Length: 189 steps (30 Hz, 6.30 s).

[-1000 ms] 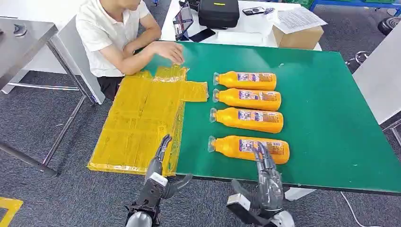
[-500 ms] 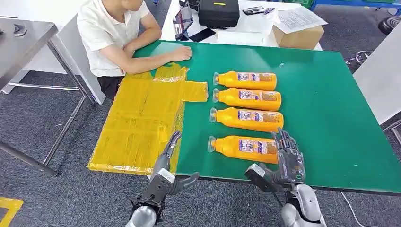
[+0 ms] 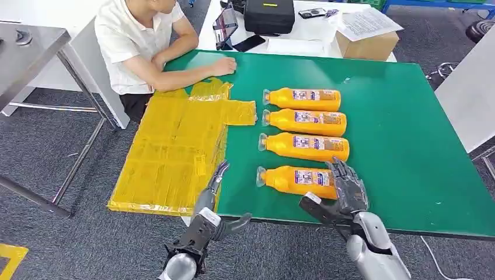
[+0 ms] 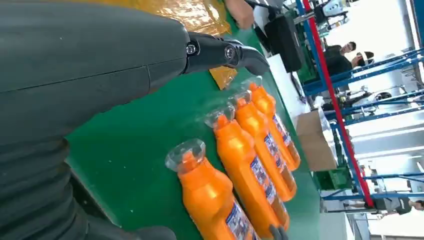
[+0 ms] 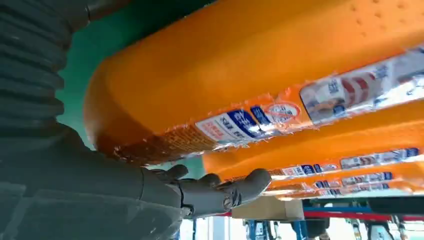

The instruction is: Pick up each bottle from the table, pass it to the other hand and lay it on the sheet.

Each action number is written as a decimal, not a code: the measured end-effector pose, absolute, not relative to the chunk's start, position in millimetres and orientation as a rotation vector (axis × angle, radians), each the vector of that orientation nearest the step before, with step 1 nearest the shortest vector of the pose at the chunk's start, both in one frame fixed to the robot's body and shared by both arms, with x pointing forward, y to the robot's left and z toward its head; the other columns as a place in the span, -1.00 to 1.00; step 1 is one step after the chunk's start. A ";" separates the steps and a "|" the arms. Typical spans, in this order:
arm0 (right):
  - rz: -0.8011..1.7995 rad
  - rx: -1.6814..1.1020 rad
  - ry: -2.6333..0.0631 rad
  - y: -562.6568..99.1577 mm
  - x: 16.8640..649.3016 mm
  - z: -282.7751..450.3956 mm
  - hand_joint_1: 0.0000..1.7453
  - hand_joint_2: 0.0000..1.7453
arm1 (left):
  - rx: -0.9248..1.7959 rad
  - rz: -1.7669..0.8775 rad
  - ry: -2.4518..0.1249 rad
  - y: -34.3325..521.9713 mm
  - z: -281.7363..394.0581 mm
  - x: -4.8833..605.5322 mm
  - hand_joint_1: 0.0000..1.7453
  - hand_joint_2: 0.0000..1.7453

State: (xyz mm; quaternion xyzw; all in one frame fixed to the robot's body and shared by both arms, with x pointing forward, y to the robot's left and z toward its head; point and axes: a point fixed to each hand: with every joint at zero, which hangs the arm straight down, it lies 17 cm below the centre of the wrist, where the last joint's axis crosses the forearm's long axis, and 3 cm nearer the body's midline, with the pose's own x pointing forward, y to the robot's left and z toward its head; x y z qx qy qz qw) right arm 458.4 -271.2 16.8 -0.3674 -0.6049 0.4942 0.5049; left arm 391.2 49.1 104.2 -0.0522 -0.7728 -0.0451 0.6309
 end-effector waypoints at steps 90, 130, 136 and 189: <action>0.983 0.132 -1.934 18.3 360.5 96.7 1.00 1.00 | -0.792 0.457 -1.423 50.8 99.7 402.1 -1.00 1.00; 0.013 -0.356 -2.275 -128.5 336.2 225.5 -1.00 1.00 | 0.601 0.108 -1.836 238.2 111.8 459.0 1.00 1.00; -0.119 -0.420 -2.267 -162.1 338.3 239.1 -1.00 1.00 | 0.959 -0.474 -1.677 251.3 83.7 478.0 1.00 1.00; 0.921 -0.982 -1.987 -159.8 378.2 110.7 -1.00 1.00 | -0.279 0.317 -1.932 104.8 197.7 399.7 -1.00 1.00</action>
